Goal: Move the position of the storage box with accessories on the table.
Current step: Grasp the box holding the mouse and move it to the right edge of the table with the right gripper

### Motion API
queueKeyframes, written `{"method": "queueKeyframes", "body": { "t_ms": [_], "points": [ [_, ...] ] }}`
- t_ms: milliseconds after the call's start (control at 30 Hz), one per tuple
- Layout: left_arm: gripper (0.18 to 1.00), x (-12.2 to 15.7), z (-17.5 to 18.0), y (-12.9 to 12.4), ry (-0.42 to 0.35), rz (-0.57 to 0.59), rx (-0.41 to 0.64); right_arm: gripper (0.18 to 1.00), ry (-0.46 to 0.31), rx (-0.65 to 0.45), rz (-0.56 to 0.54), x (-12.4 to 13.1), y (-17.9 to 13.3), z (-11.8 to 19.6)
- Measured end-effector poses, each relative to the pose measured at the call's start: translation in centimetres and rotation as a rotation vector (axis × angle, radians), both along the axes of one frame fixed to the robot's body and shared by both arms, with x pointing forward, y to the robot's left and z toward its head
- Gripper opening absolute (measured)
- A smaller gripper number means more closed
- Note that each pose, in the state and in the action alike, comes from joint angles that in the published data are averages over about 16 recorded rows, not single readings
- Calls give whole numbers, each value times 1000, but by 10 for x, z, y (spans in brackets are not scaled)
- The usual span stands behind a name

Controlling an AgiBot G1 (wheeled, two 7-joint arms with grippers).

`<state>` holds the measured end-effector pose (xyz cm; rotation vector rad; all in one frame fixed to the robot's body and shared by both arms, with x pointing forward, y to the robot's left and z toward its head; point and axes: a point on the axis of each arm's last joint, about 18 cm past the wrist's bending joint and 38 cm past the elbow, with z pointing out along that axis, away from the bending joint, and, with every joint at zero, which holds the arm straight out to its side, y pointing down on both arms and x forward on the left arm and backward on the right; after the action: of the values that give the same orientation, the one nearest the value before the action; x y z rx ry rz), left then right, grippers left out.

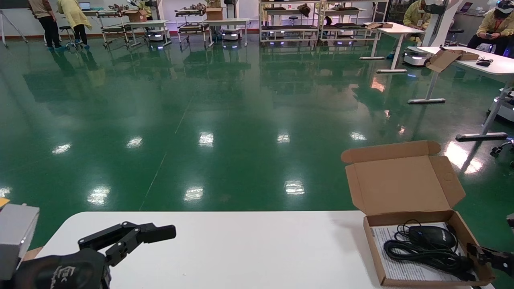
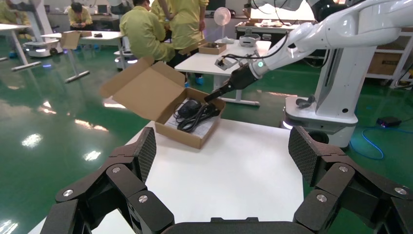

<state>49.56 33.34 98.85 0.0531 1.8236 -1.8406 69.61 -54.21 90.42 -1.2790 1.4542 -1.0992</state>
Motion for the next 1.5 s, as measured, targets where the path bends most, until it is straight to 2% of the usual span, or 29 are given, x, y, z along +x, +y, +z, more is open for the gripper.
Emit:
{"method": "queueKeyframes", "body": {
  "t_ms": [333, 667, 1500],
  "points": [
    [1000, 0, 0, 0, 0, 0, 0, 197, -36, -20, -56, 22, 19, -8],
    [1000, 0, 0, 0, 0, 0, 0, 197, -53, -21, -35, 37, 44, -14],
    [1000, 0, 0, 0, 0, 0, 0, 197, -57, -63, 0, 37, 49, -15]
  ]
}}
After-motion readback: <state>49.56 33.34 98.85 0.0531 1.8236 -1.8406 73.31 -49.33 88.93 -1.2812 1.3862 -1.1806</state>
